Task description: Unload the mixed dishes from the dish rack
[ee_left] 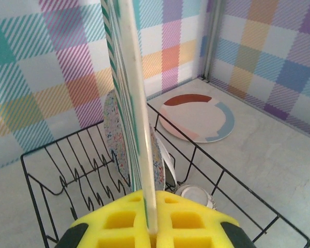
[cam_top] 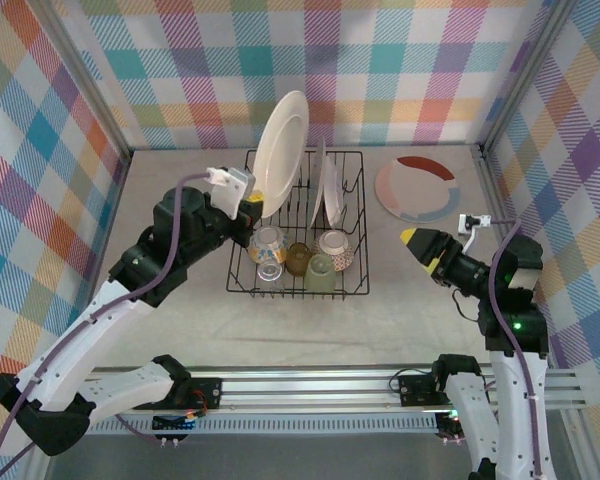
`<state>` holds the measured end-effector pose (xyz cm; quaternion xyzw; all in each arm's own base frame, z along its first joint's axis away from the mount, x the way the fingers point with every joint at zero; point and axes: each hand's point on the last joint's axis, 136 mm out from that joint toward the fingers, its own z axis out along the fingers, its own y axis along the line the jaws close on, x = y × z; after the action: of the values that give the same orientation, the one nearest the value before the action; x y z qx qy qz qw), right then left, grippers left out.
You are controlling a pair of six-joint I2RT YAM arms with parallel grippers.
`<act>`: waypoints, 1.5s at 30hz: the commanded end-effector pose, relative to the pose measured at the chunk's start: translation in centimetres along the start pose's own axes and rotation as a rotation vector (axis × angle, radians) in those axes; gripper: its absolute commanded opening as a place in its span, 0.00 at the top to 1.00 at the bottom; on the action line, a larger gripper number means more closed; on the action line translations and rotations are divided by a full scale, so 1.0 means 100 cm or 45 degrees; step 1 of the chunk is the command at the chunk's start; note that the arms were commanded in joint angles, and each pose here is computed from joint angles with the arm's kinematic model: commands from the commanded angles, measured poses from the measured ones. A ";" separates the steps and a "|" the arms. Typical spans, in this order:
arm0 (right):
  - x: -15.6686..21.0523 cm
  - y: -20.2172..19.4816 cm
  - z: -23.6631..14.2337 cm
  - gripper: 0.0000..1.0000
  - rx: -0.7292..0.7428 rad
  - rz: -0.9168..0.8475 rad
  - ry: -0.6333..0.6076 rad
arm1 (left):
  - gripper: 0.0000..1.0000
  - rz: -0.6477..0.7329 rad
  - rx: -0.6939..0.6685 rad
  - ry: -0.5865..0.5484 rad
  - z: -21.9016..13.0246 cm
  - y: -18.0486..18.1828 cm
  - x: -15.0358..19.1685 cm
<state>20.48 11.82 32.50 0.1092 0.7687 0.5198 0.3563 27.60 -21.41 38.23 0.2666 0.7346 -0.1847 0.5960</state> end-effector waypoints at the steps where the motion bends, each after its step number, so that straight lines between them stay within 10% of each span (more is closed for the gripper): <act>1: -0.009 0.019 -0.003 0.01 -0.035 -0.002 -0.014 | 1.00 0.224 -0.045 -0.277 -0.019 -0.006 -0.047; 19: -0.029 0.068 -0.001 0.01 -0.115 -0.018 0.021 | 1.00 1.013 -0.573 -0.081 -0.003 0.002 0.015; 45: -0.027 0.108 0.145 0.01 -0.115 -0.249 0.284 | 1.00 1.137 -0.766 0.159 0.014 0.022 0.036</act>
<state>29.13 24.49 39.52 -0.0254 0.7912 0.5298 0.3045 29.75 -20.56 31.07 0.4317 0.6024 0.3281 0.5857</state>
